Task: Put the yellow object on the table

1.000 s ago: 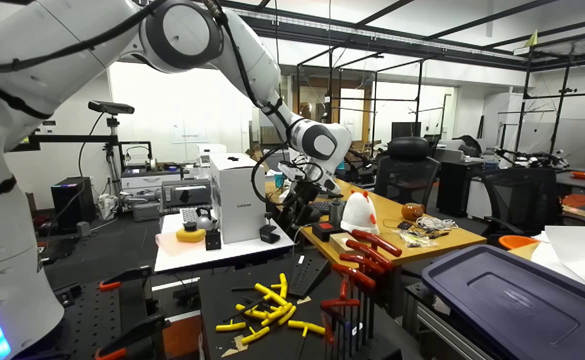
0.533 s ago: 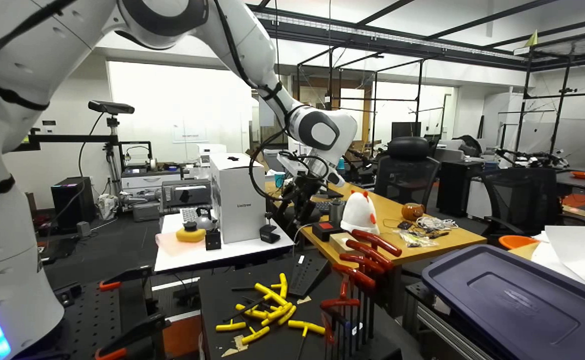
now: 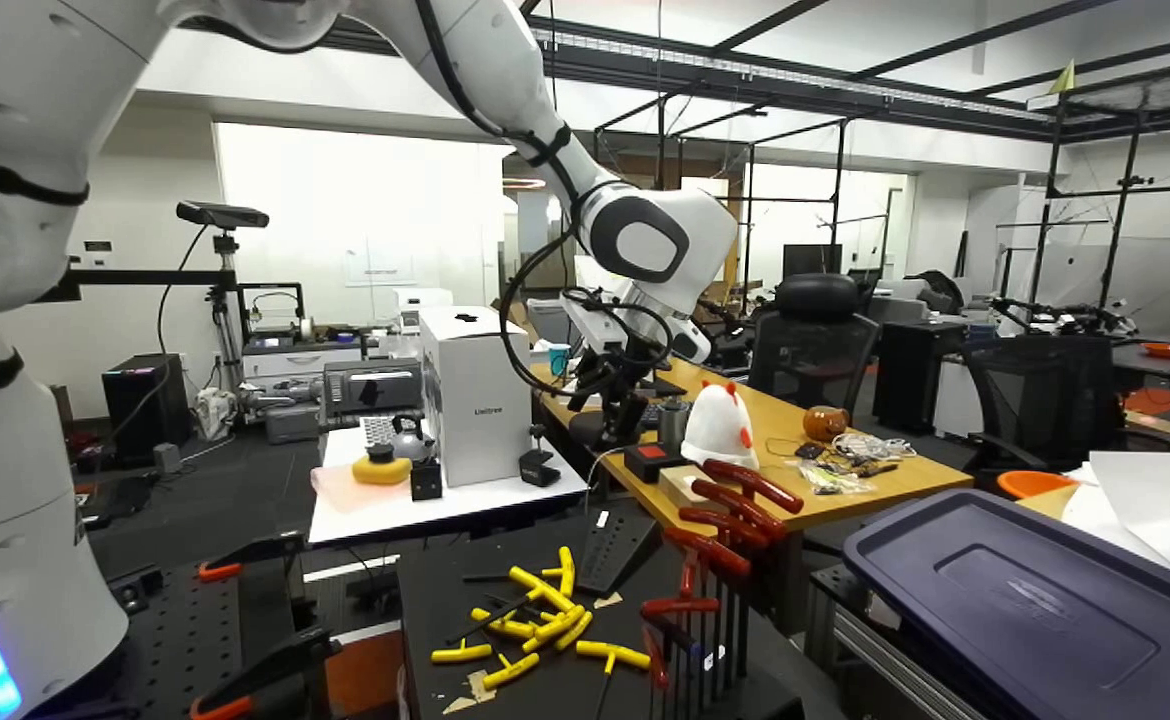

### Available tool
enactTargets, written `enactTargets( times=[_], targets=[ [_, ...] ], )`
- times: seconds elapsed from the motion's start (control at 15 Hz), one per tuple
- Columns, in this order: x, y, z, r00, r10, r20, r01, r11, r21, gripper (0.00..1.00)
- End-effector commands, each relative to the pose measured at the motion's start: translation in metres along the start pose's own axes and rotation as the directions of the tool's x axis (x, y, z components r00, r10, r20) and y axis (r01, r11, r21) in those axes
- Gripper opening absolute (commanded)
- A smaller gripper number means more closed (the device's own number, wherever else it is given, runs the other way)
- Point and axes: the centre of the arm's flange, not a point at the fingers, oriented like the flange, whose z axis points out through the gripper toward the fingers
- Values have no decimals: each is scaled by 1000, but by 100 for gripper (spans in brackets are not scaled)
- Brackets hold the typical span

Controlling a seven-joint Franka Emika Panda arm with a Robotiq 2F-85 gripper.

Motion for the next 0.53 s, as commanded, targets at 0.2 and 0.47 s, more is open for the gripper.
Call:
enactTargets(
  times=[0.2, 0.47],
  targets=[
    [-50, 29, -26, 971, -48, -233, 67, 995, 71, 100],
    [-68, 39, -32, 950, -37, -310, 47, 999, 26, 100]
  ],
)
